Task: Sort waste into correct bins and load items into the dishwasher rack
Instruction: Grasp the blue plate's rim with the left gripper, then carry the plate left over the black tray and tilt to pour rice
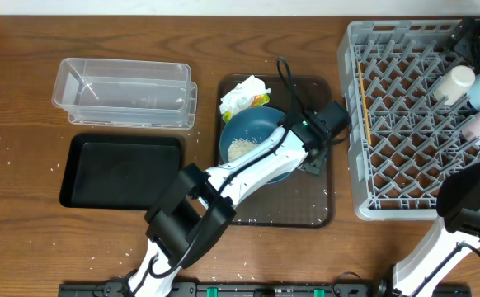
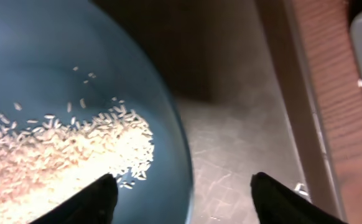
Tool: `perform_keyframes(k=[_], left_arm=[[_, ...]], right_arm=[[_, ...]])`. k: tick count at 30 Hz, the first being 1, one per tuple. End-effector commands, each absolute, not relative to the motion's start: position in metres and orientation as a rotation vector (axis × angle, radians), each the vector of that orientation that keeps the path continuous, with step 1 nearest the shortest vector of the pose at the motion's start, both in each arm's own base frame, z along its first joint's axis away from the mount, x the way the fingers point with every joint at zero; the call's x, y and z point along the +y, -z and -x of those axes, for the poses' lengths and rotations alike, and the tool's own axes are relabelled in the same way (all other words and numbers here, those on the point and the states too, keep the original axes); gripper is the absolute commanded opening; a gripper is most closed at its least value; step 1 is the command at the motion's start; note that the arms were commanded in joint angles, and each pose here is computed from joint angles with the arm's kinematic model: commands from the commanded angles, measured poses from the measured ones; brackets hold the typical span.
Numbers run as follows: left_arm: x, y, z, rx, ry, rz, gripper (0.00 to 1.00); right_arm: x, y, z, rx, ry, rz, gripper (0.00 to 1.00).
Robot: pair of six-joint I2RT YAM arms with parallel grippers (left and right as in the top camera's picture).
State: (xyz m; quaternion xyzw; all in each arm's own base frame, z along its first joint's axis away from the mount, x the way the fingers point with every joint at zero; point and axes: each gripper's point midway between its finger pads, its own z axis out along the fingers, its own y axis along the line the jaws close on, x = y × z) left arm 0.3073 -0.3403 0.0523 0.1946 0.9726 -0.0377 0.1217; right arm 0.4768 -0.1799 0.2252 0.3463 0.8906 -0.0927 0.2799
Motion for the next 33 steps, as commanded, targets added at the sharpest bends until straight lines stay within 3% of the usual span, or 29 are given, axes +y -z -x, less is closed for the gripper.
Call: perform_keyframes(k=[1, 4, 10, 33], left_arm=[[-0.325, -0.045, -0.309, 2.840, 0.025, -0.543, 0.66], [-0.322, -0.041, -0.306, 2.848, 0.015, -0.547, 0.54], [-0.327, -0.037, -0.298, 2.846, 0.014, -0.576, 0.51], [-0.329, -0.033, -0.293, 2.834, 0.018, -0.595, 0.19]], right_arm=[[-0.181, -0.230, -0.477, 2.366, 0.246, -0.948, 0.99], [-0.181, -0.230, -0.477, 2.367, 0.246, -0.948, 0.99], [-0.182, -0.230, -0.477, 2.367, 0.246, -0.948, 0.99], [-0.182, -0.230, -0.477, 2.367, 0.246, -0.948, 0.99]])
